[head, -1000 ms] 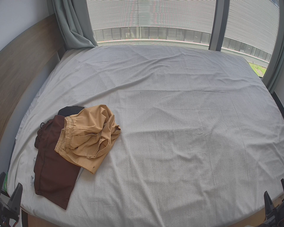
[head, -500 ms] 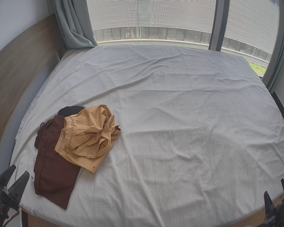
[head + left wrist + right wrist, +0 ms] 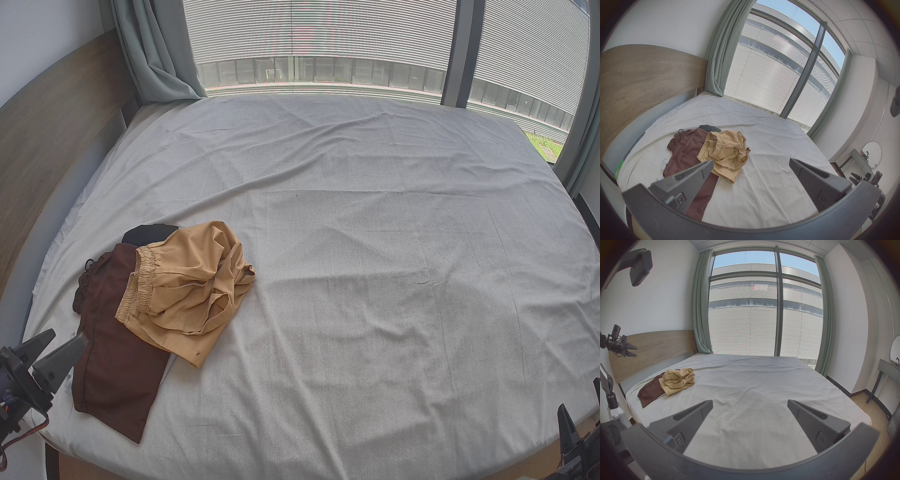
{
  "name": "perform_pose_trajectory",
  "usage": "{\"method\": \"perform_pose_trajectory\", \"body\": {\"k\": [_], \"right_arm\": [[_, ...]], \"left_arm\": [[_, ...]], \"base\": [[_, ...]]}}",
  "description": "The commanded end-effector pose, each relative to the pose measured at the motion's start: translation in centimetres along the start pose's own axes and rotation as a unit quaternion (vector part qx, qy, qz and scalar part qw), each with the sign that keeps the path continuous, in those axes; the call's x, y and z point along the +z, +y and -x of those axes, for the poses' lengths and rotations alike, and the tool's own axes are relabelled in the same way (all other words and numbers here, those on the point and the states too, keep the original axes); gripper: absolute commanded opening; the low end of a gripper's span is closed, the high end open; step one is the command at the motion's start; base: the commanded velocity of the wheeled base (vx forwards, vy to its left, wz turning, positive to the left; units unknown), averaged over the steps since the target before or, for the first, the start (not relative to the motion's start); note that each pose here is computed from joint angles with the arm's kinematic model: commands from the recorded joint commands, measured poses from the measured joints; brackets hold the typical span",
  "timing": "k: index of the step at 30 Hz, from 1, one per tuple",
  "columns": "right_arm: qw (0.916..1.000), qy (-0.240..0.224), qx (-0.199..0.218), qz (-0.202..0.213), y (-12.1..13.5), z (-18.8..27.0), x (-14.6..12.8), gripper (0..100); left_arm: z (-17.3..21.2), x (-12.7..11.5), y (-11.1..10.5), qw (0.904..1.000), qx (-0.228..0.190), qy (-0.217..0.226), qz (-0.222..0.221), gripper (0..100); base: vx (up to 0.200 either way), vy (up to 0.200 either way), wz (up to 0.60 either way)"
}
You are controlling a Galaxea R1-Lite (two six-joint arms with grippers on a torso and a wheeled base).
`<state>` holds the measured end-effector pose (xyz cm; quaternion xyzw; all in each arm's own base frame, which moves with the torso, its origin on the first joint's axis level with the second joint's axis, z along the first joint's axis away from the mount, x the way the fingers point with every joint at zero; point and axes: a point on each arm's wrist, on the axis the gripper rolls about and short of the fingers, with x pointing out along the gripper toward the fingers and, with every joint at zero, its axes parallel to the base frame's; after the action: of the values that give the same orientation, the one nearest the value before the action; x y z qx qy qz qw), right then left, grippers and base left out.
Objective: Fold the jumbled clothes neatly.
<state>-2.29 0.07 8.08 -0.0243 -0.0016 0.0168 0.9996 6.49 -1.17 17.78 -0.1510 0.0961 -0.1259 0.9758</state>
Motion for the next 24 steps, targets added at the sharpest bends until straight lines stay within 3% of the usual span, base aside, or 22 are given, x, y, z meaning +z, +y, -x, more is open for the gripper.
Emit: {"method": "perform_pose_trajectory", "body": {"k": [1,11,24], "right_arm": [[1.0000,0.002,-0.001,0.000,0.0,0.0,-0.5,100],[1.0000,0.002,-0.001,0.000,0.0,0.0,-0.5,100],[1.0000,0.002,-0.001,0.001,0.0,0.0,-0.5,100]], "left_arm": [[-2.9,0.7,0.5,0.9994,0.007,0.031,0.012,100],[-6.2,1.2,2.3,0.9986,0.013,0.049,0.013,100],[-8.4,1.4,4.4,0.9966,-0.030,0.077,-0.002,100]], "base": [[0.000,0.000,0.00],[0.000,0.000,0.00],[0.000,0.000,0.00]]}}
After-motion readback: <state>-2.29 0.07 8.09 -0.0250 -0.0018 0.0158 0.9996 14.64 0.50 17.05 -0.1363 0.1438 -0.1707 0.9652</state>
